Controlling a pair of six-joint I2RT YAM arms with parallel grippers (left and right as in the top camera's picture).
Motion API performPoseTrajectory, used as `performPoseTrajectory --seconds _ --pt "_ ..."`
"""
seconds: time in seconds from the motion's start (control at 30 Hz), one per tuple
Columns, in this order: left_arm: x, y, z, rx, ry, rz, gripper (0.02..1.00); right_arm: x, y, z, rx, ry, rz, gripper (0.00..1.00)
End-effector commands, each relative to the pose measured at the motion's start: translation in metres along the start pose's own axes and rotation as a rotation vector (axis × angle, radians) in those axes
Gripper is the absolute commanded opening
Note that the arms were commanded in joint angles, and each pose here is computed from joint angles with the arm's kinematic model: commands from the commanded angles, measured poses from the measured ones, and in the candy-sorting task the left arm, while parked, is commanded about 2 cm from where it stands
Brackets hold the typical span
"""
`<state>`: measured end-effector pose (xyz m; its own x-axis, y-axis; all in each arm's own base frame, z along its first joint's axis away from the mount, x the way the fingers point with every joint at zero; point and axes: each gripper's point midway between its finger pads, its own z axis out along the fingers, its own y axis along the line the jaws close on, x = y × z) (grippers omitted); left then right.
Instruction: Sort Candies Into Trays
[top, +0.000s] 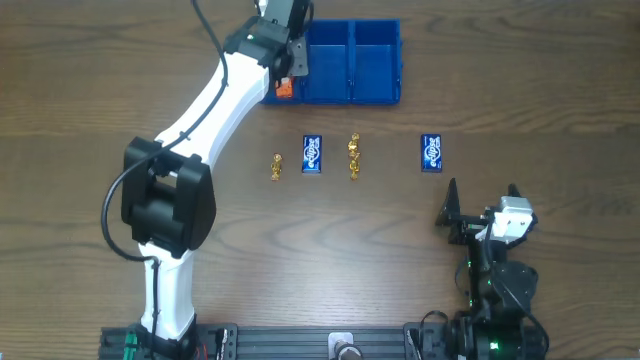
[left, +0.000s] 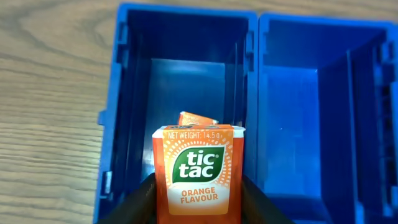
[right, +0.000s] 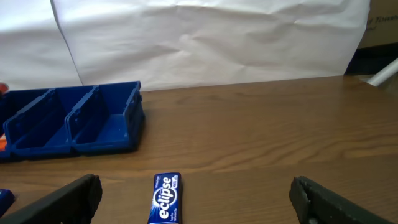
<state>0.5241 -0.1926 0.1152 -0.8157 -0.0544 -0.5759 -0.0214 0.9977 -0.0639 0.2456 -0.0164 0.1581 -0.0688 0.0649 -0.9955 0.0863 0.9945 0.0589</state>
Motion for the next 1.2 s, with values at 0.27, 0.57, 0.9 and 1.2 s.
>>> performPoseTrajectory --seconds 0.27,0.57,0.9,1.2 --pt "0.000 0.017 0.013 -0.016 0.013 0.036 0.343 0.001 0.001 0.000 -0.007 -0.001 -0.012 1.000" --pt "-0.007 0.016 0.012 -0.005 -0.010 0.028 0.945 0.001 0.001 0.000 -0.007 -0.001 -0.012 1.000" --pt "-0.089 0.026 -0.165 0.108 -0.340 -0.011 0.998 0.001 0.001 0.000 -0.007 -0.001 -0.012 1.000" --pt "-0.046 0.112 -0.291 0.073 -0.674 0.012 1.000 0.001 0.001 0.000 -0.007 -0.001 -0.012 1.000"
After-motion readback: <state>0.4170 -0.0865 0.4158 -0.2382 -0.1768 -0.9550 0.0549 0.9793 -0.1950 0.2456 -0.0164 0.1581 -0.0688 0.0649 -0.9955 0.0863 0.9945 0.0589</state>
